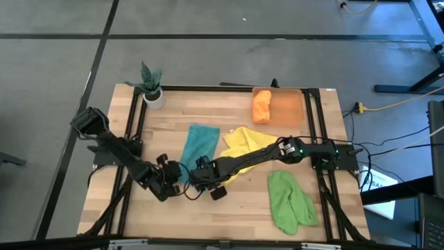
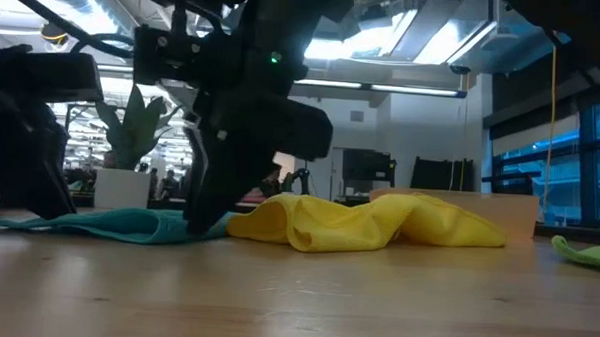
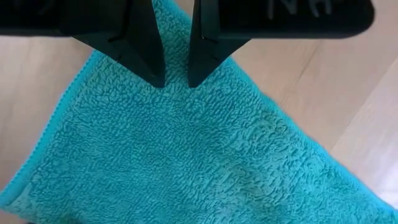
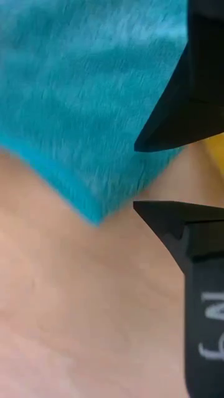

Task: Roll microfiber towels into tight, uniform cylinder then place into a basket
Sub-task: Roll the blue microfiber towel

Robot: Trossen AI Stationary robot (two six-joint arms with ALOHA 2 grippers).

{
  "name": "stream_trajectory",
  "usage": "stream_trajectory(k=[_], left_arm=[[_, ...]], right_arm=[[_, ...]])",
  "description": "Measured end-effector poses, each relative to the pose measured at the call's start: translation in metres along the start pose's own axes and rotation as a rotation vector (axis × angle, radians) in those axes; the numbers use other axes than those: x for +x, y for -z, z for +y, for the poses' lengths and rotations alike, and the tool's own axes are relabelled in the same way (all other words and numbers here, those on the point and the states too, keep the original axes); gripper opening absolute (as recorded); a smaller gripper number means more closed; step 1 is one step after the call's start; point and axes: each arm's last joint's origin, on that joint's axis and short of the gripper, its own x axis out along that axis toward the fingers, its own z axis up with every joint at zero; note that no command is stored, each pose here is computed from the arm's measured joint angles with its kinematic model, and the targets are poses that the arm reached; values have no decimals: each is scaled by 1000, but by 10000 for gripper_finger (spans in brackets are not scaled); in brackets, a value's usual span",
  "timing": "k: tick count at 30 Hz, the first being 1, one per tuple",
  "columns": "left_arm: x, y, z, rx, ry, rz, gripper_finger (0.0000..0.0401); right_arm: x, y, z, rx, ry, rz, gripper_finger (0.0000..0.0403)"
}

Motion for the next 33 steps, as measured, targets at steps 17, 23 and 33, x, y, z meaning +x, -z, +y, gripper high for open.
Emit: stream_trajectory(k=[17,23,33], left_arm=[[1,0,0,-9,12,17,65],[1,0,0,-10,15,19,65],[-2,-3,-5,51,33,39,65]], right_arm=[[21,3,12,-77,20,-74,139],[22,2,11,-32,43,-85,118],[23,1,11,-22,34,-100,9]])
